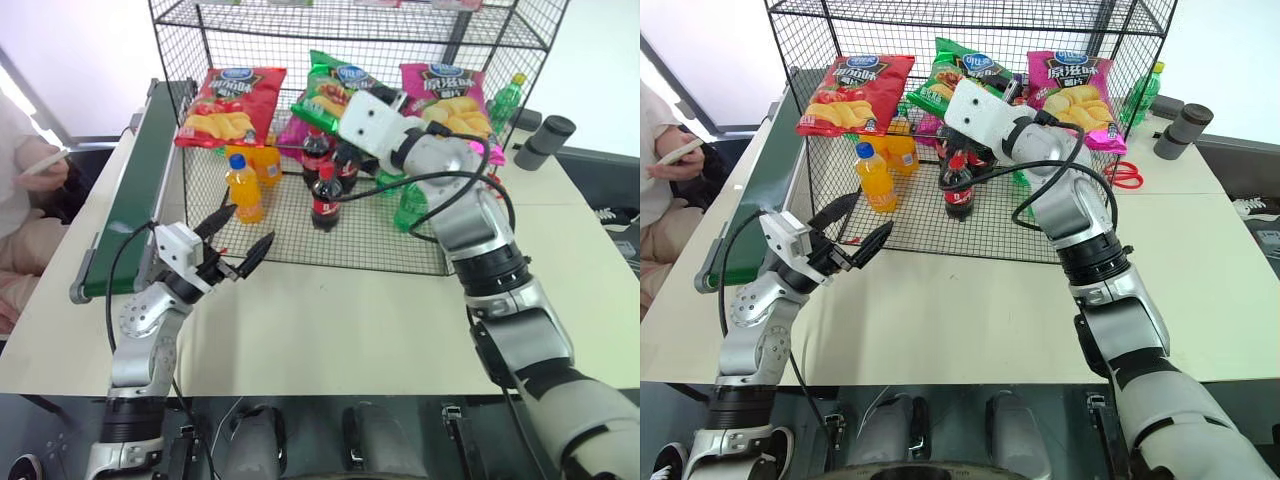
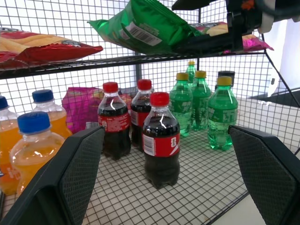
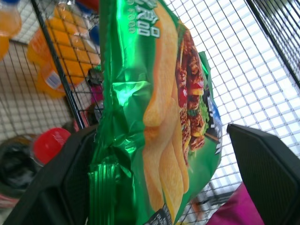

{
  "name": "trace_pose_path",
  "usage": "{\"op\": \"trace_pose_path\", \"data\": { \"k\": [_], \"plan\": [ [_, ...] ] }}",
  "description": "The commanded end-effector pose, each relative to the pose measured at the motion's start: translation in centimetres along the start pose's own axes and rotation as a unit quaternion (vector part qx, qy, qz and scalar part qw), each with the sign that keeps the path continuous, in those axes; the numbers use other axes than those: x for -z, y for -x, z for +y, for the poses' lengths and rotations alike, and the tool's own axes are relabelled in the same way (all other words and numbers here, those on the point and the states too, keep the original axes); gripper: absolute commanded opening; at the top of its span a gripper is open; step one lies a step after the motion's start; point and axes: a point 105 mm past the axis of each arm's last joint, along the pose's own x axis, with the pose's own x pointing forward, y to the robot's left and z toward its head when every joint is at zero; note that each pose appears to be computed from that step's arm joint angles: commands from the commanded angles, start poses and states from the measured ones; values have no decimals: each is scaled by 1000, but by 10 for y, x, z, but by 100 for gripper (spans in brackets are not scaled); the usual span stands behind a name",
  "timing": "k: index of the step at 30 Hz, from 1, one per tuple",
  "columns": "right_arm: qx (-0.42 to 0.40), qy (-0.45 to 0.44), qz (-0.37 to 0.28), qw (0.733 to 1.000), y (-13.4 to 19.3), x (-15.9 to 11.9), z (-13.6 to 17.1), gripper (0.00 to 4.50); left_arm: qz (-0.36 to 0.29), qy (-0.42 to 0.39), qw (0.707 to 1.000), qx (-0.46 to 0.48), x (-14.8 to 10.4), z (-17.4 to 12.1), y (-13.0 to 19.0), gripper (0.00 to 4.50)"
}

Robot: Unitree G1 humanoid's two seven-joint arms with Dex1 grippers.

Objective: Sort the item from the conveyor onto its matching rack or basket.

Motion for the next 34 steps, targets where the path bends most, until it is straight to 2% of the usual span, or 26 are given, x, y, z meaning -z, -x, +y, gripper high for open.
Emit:
{"op": "trace_pose_path", "data": {
  "k": [1, 5, 10, 14, 16, 17, 21, 24, 28, 31, 34],
  "plan": [
    [0, -84, -44, 996, 7, -15, -7, 428, -13, -10, 1000, 3, -6, -2, -1, 450],
    [-26, -192, -70, 978, 12, -19, -1, 428, -11, -15, 1000, 9, -5, -4, -2, 450],
    [-43, -220, -113, 968, 28, -31, -6, 428, -10, -17, 1000, 11, -5, -4, 1, 450],
    [-124, -307, -224, 917, 73, -47, -9, 428, 4, -13, 1000, 18, -6, 2, 13, 450],
    [-186, -345, -244, 887, 105, -38, 4, 428, 13, 8, 1000, 17, -9, 8, 25, 450],
    [-218, -364, -241, 873, 120, -30, 15, 428, 21, 20, 999, 17, -10, 11, 30, 450],
    [-290, -367, -147, 872, 166, 20, 71, 428, 46, 52, 998, -7, -13, 20, 48, 450],
    [-319, -378, -75, 866, 202, 62, 100, 428, 95, 72, 993, -27, -6, 24, 63, 450],
    [-285, -409, -55, 865, 220, 85, 100, 428, 152, 61, 986, -31, 0, 31, 84, 450],
    [-272, -407, -36, 871, 226, 101, 105, 428, 165, 50, 984, -32, -1, 41, 92, 450],
    [-261, -414, -38, 871, 224, 103, 105, 428, 177, 35, 983, -30, 1, 47, 92, 450]
  ]
}}
